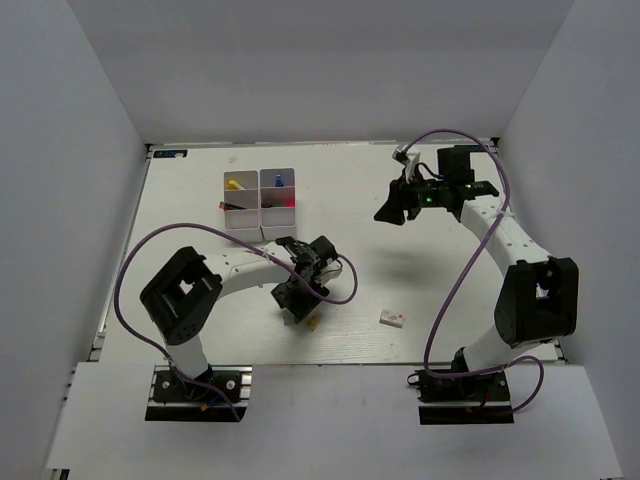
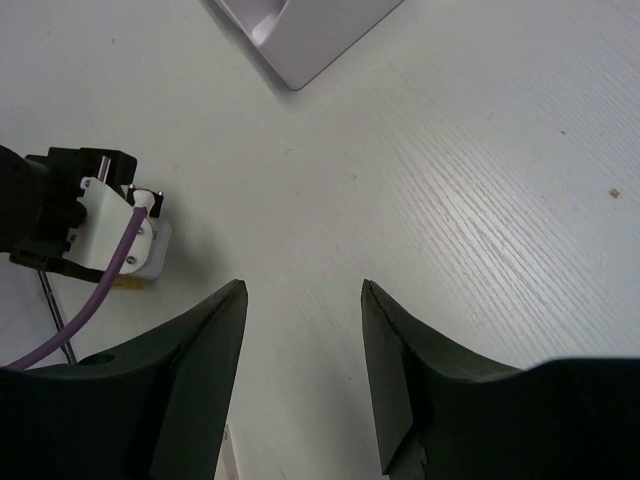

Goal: Sort the stationery into containers
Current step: Grab a piece of stationery with the left arm

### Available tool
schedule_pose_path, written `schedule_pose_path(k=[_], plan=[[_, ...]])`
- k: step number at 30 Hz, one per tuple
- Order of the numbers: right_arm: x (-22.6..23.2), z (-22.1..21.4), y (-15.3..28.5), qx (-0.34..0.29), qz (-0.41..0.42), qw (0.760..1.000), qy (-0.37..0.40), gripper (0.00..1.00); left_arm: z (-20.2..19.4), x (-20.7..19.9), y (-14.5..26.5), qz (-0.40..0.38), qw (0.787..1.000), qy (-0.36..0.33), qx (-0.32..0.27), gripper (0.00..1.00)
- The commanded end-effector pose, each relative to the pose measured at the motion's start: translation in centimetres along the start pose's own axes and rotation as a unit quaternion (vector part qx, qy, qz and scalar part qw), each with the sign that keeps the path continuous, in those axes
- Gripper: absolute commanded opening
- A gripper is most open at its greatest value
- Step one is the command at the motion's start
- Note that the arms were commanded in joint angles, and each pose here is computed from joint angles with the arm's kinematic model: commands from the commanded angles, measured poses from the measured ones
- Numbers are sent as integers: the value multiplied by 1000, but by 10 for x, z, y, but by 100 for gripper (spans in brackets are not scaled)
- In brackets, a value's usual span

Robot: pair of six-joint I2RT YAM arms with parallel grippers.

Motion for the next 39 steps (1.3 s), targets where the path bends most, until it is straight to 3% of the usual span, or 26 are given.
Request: schedule_pose_path(k=[1, 9, 13, 18, 24, 26, 27, 29, 32, 36, 37, 38, 39], plan=[[5, 7, 5, -21, 13, 1000, 2, 56, 1, -2, 2, 16, 1000, -15, -4, 65], [5, 2, 13, -24, 8, 1000, -14, 57, 1, -16, -7, 1, 1000, -31, 4, 61], [5, 1, 18, -28, 3, 999, -18, 58, 6, -23, -9, -1, 999, -40, 1, 55], [5, -2, 22, -30, 0, 999, -22, 58, 7, -27, -12, -2, 999, -44, 0, 38], [4, -4, 25, -35, -2, 999, -28, 60, 13, -36, -11, -9, 998, -54, -18, 32], [4, -4, 26, -34, -2, 999, -29, 60, 13, -36, -11, -9, 999, -43, -18, 24], [4, -5, 25, -34, -1, 999, -29, 60, 13, -37, -11, -10, 999, -37, -18, 15], [4, -5, 26, -34, -3, 999, -29, 60, 22, -32, -5, -15, 999, -9, -35, 11], [1, -6, 30, -34, -15, 999, -29, 60, 44, -31, 19, -28, 993, 42, -106, 5], [-3, -8, 33, -37, -26, 998, -31, 49, 88, -23, 58, -28, 969, 120, -216, 0], [-2, -11, 32, -35, -22, 998, -36, 43, 98, -15, 67, -21, 960, 143, -239, 0], [-2, -10, 33, -38, -19, 999, -31, 28, 106, 2, 76, 1, 947, 175, -268, 0], [-2, -11, 33, -36, -18, 999, -34, 20, 118, 8, 86, -1, 932, 209, -297, 0]])
Point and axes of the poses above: each gripper's point midway between its finger pads, its own y axis back along the fingers, its own x axis along the line the jaws close on, z = x × y, the point moved 3 cm from there along y, back along the fingers, and after that the axes turned 12 degrees about y, right-handed, at the moved point
